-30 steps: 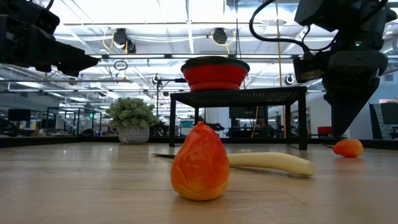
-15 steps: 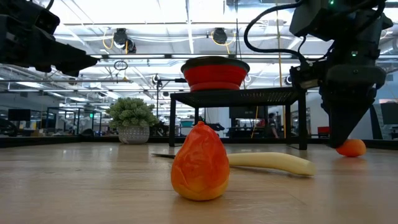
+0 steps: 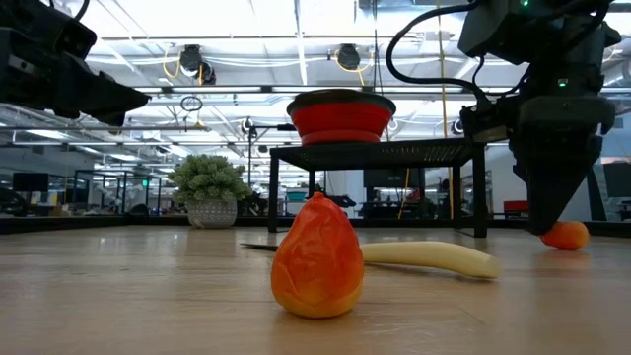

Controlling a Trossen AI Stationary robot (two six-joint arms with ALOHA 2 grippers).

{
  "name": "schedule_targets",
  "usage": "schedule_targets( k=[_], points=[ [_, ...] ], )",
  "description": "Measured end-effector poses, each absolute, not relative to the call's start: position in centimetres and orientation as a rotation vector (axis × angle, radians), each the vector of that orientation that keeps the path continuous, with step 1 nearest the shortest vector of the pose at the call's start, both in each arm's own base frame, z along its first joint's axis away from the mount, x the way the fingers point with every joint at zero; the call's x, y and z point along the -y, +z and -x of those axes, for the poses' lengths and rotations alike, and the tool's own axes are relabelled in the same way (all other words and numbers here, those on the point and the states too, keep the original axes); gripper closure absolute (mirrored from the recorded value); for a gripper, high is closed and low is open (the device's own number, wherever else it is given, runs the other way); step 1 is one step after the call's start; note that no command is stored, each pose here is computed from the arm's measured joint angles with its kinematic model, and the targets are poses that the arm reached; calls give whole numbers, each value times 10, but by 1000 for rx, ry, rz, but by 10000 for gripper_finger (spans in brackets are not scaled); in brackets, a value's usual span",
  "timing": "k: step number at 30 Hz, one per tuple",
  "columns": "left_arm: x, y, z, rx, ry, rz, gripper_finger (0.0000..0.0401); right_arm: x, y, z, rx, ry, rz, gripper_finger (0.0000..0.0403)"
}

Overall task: Pick & Place Fruit
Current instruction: Put the yellow pear into the red strainer bowl on the shelf

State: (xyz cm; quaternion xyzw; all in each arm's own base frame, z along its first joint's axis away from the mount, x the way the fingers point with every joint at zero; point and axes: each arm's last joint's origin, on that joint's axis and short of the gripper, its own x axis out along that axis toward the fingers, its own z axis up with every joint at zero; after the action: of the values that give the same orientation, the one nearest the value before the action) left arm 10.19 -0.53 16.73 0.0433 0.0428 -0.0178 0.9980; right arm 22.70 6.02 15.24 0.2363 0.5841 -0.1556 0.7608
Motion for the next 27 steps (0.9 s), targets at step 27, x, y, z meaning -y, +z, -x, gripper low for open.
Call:
schedule_targets(
  k=[27],
  points=[
    [5,166,-102,-95,-35,-85,384,-61,151,-227,-1285,-299,-468,302]
  ],
)
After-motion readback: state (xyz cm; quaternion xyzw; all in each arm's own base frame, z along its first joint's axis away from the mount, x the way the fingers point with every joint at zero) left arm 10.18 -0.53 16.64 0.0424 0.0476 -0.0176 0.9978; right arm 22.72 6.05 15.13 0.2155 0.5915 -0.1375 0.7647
